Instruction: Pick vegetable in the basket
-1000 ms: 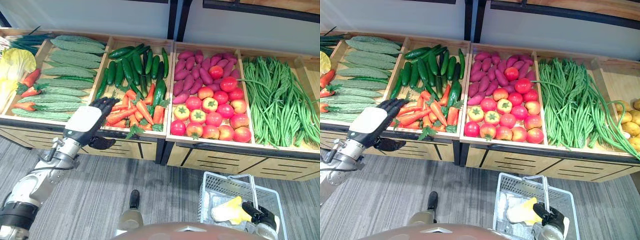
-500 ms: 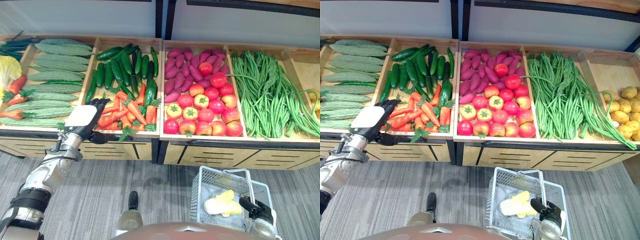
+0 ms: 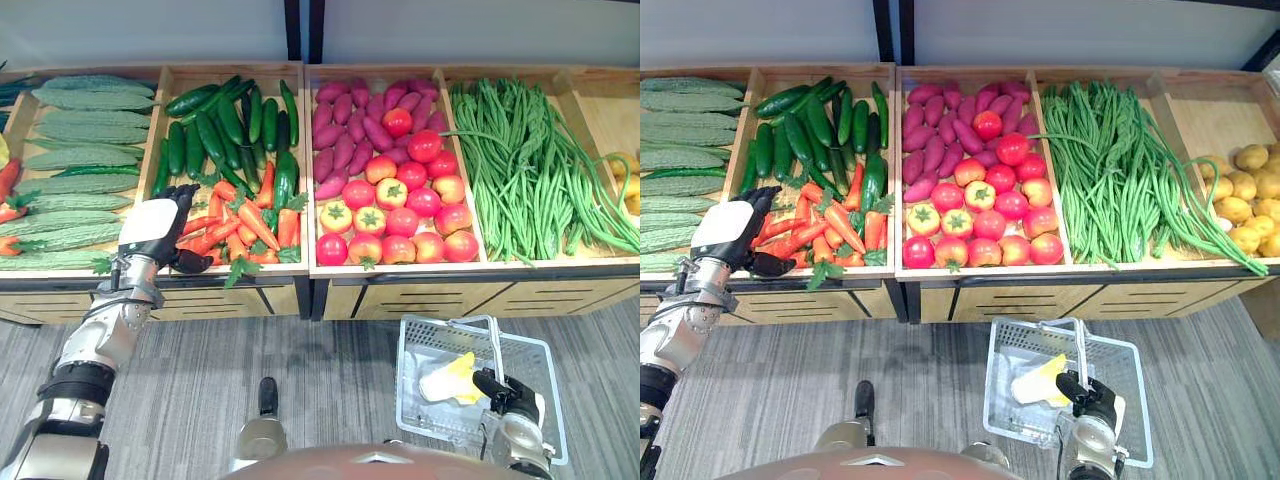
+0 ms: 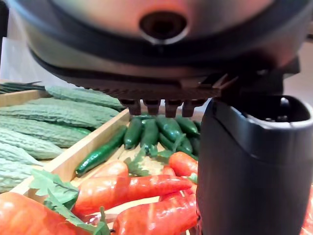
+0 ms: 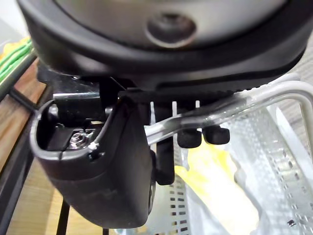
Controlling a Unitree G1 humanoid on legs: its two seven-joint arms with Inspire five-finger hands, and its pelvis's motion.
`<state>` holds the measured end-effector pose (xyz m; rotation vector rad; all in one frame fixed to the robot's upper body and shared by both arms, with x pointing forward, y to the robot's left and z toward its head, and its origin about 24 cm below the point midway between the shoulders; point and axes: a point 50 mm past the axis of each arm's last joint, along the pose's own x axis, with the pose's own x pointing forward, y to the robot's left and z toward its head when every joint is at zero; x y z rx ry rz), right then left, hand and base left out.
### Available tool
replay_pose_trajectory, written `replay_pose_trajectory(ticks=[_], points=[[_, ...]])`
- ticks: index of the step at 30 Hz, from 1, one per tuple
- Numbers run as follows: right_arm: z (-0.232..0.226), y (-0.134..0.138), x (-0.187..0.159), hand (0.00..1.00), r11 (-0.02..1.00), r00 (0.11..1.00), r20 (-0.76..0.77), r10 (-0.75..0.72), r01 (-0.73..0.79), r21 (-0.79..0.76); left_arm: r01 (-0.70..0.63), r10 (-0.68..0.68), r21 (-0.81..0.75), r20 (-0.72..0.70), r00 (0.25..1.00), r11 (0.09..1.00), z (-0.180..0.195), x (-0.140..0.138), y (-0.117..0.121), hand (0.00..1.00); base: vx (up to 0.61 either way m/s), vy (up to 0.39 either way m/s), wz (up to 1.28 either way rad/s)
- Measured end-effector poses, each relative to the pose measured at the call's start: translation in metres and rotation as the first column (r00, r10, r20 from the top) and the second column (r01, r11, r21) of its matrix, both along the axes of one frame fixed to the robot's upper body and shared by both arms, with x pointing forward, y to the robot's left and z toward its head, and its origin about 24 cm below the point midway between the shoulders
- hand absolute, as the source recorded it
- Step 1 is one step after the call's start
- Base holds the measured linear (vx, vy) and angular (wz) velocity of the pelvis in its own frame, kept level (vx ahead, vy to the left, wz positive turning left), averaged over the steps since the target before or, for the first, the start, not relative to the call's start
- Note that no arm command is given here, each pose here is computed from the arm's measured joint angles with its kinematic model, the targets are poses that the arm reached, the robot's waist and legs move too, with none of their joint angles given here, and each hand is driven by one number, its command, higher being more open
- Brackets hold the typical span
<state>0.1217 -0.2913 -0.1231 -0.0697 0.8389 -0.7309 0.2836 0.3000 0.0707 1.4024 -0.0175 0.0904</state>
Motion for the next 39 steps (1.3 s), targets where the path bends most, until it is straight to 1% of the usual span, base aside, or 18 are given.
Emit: replay_pose_trajectory(ticks=[8,12,14,17,23,26,30,33,35,39], points=[[-0.002,0.000,-0.005,0.00,1.000,1.000,-0.019,0.002,-0.002,0.002,-0.004,0.004,-0.038,0.002,1.000,0.999,-0.005,0.004,-0.007,1.00,-0.11,0.004,-0.11],[-0.001,0.000,-0.002,0.00,1.000,1.000,-0.011,0.000,0.000,0.001,-0.028,0.028,-0.036,-0.003,1.000,0.999,-0.005,0.005,-0.004,1.00,-0.06,-0.003,-0.07],[0.000,0.000,-0.002,0.00,1.000,1.000,-0.008,-0.007,0.007,0.000,-0.046,0.048,-0.041,0.037,0.998,0.998,0.004,0.010,-0.001,1.00,0.00,-0.001,-0.03],[0.001,-0.001,0.001,0.00,1.000,1.000,0.001,-0.009,0.010,-0.006,-0.050,0.052,-0.045,0.043,0.998,0.998,0.006,0.010,0.002,1.00,0.03,-0.015,0.00],[0.011,-0.001,0.025,0.00,1.000,0.998,0.067,0.009,-0.007,-0.020,-0.046,0.050,-0.062,0.069,0.996,0.997,0.011,0.014,0.000,1.00,-0.01,0.000,0.00],[0.012,0.000,0.029,0.00,1.000,0.997,0.076,0.011,-0.009,-0.021,-0.058,0.063,-0.074,0.072,0.995,0.996,0.011,0.018,0.001,1.00,-0.02,0.001,-0.03],[0.016,0.000,0.038,0.00,0.999,0.995,0.099,0.015,-0.012,-0.030,-0.088,0.102,-0.110,0.128,0.986,0.990,0.019,0.025,0.002,1.00,-0.05,0.008,-0.08],[0.019,0.006,0.049,0.00,0.998,0.992,0.114,0.056,-0.053,-0.034,-0.171,0.189,-0.117,0.168,0.968,0.978,0.030,0.034,0.011,1.00,-0.04,0.018,-0.10],[0.019,0.008,0.052,0.00,0.998,0.991,0.120,0.058,-0.055,-0.029,-0.210,0.231,-0.129,0.181,0.956,0.969,0.034,0.035,0.017,1.00,0.04,0.013,-0.07],[0.018,0.007,0.049,0.00,0.998,0.992,0.113,0.053,-0.050,-0.031,-0.221,0.243,-0.129,0.187,0.952,0.967,0.036,0.035,0.020,1.00,0.06,-0.010,-0.03]])
